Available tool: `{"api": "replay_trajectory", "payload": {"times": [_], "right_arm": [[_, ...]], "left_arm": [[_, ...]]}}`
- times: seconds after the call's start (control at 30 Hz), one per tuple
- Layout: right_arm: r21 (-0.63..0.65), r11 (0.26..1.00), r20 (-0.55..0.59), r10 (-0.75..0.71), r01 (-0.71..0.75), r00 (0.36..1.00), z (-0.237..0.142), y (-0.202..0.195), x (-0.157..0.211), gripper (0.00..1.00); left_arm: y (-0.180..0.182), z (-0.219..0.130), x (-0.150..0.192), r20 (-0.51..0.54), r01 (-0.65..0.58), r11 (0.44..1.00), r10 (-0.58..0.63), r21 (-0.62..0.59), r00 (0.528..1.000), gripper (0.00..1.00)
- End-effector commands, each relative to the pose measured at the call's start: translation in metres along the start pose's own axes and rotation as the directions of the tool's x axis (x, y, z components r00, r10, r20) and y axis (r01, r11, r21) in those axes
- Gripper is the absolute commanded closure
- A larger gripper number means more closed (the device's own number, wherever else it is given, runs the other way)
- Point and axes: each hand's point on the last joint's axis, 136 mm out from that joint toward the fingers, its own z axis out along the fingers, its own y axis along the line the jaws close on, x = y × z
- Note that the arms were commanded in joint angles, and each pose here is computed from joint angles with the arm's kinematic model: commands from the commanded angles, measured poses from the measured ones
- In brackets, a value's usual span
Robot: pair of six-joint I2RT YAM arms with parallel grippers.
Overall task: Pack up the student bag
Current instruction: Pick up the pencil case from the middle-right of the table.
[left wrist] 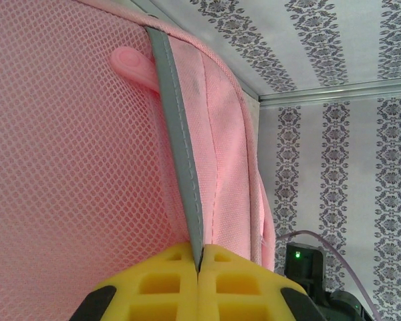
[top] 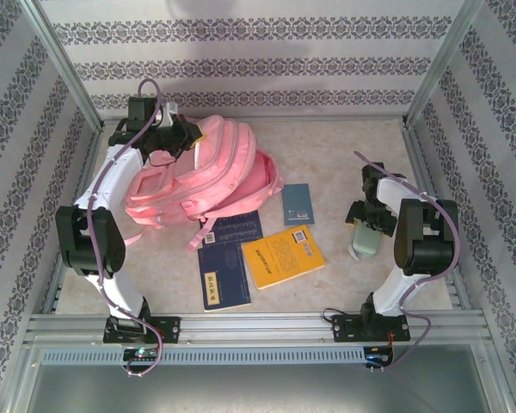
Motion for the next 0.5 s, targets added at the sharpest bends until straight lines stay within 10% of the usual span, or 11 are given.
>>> {"api": "replay_trajectory", "payload": {"times": [0.0,0.47], "right_arm": [[-0.043,0.999,-0.004,0.017,-0.017,1.000,0.000,0.011,-0.001,0.21],[-0.187,0.978,0.317,0.144,-0.087,0.937,-0.109,0.017,-0.013,0.33]], "left_arm": [[-0.015,-0.003,-0.012,0.029,-0.046,0.996,0.044,0.072,0.999,1.00],[-0.040,-0.017,-0.008,0.013,-0.122,0.988,0.122,0.091,0.992,1.00]]}}
